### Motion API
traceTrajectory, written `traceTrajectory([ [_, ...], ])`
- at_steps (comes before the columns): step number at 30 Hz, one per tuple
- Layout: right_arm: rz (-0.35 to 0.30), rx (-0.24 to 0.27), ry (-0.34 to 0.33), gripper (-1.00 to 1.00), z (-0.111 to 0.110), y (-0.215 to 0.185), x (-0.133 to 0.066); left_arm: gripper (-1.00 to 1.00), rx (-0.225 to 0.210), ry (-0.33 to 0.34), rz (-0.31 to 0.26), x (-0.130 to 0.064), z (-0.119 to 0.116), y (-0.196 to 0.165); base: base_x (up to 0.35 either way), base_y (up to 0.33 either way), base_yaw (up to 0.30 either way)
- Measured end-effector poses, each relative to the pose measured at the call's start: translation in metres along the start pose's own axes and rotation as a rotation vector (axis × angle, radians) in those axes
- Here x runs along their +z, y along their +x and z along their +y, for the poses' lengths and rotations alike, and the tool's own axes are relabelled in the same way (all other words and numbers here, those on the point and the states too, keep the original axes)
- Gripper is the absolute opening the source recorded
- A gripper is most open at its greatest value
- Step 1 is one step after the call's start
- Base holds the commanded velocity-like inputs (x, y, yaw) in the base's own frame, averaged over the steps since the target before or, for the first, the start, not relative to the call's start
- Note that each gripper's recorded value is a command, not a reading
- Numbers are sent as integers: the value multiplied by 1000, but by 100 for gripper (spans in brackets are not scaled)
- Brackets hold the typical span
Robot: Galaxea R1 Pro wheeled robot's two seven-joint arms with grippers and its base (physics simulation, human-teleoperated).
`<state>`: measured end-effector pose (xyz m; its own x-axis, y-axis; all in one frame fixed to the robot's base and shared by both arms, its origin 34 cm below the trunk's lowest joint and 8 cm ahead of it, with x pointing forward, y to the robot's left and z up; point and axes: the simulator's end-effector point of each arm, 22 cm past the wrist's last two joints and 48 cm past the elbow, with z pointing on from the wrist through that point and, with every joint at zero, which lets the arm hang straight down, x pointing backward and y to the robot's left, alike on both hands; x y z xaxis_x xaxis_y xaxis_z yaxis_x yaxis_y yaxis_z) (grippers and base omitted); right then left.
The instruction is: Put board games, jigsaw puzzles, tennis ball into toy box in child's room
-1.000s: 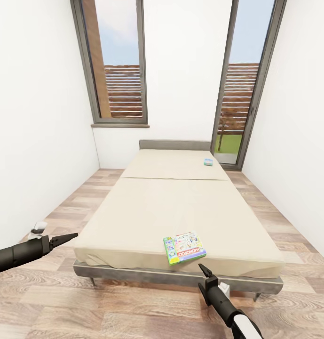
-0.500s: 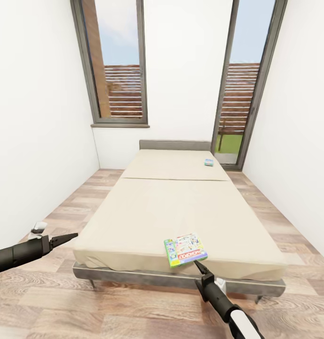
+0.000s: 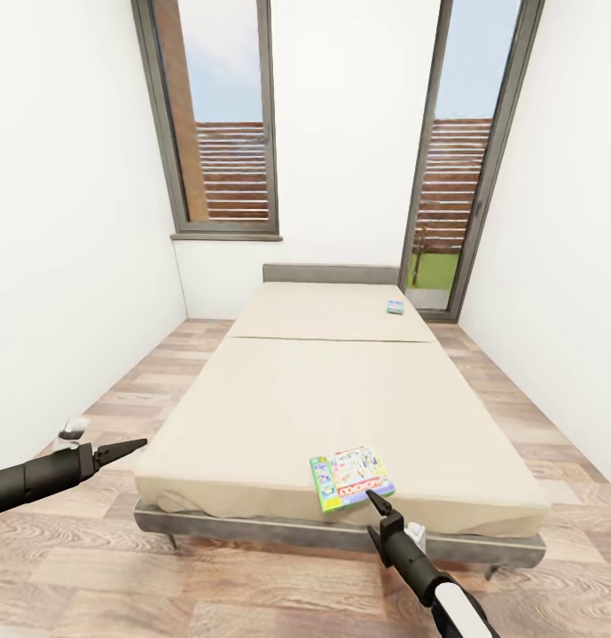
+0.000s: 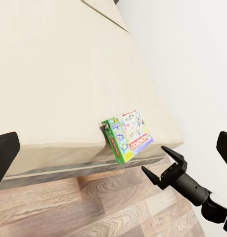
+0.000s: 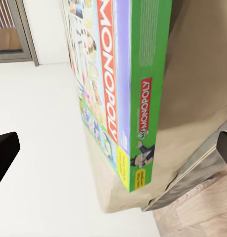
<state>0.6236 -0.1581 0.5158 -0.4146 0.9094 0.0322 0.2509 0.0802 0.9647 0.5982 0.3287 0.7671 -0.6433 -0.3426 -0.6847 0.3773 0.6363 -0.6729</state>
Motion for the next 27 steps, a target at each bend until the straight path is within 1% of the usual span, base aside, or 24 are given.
traceTrajectory([
  [8, -1, -2, -29, 100, 6, -1, 0, 100, 1, -2, 1, 0, 0, 0, 93, 0, 0],
  [15, -1, -2, -33, 100, 7, -1, 0, 100, 1, -2, 2, 0, 0, 0, 43, 1, 0],
  [21, -1, -2, -33, 100, 7, 0, 0, 100, 1, -2, 2, 0, 0, 1, 129, 60, 0],
  [27, -1, -2, -33, 100, 7, -1, 0, 100, 0, -1, 2, 0, 0, 0, 22, 11, 0],
])
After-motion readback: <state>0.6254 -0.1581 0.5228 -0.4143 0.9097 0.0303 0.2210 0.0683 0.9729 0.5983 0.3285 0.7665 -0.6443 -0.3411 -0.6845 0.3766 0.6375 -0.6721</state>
